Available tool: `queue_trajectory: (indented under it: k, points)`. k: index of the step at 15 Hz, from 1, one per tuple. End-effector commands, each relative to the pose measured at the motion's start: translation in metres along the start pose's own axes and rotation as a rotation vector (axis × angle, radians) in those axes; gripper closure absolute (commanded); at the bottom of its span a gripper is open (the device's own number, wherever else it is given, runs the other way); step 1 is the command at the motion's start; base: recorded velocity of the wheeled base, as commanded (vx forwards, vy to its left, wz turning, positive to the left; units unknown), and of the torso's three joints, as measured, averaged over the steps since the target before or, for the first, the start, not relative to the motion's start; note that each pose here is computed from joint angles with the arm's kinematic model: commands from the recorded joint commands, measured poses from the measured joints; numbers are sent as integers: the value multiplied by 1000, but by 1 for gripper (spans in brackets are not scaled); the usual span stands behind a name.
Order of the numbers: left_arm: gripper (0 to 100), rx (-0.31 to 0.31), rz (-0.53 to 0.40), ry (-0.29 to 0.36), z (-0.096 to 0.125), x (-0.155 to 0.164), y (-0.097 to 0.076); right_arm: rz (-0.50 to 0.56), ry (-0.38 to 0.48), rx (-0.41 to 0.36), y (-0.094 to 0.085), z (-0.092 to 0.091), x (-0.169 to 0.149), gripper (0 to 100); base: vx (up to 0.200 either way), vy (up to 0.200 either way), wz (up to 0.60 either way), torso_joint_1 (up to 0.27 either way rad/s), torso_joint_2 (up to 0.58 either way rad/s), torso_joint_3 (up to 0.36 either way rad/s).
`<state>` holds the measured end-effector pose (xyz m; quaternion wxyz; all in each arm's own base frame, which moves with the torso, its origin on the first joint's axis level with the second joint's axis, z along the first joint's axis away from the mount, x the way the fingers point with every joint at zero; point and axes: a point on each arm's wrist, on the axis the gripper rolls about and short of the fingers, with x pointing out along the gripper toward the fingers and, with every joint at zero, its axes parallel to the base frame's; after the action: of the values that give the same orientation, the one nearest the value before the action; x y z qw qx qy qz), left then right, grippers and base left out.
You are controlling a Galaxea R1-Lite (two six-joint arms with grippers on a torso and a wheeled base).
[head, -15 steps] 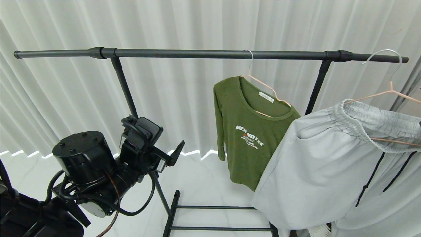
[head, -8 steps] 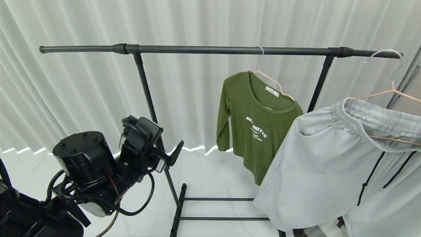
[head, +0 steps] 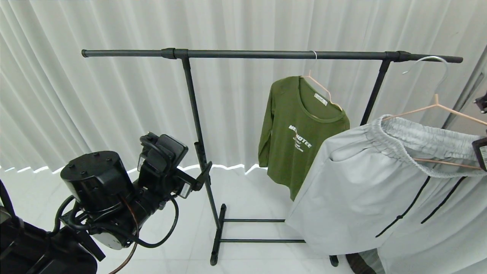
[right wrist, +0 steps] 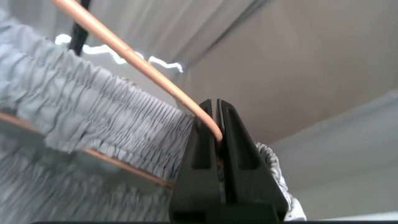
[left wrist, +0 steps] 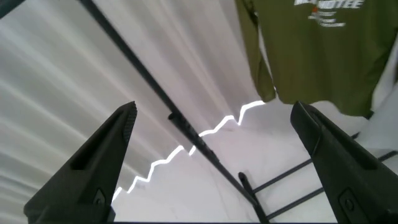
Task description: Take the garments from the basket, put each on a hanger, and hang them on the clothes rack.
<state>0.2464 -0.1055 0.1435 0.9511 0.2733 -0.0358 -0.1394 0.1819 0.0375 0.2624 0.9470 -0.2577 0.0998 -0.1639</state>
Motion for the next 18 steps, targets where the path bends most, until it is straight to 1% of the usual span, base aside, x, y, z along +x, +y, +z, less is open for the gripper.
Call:
queue_trajectory:
  k: [1,4,7,11,18]
  points:
    - [0,-1,17,-4,-1,0,3,56,-20,-17,14,6,1,100,0,0,0,0,0,0]
    - [0,-2,38,-5,-1,-1,7,116,-54,-27,30,20,2,100,0,0,0,0,0,0]
    - [0,-12,62,9,-2,-1,8,147,-77,-29,42,33,7,100,0,0,0,0,0,0]
    - [0,-13,62,8,-2,-1,9,145,-87,-21,45,42,12,100,200,0,0,0,-2,6]
    - [0,-15,60,8,-2,-1,9,145,-87,-21,45,42,11,100,200,0,0,7,3,-2]
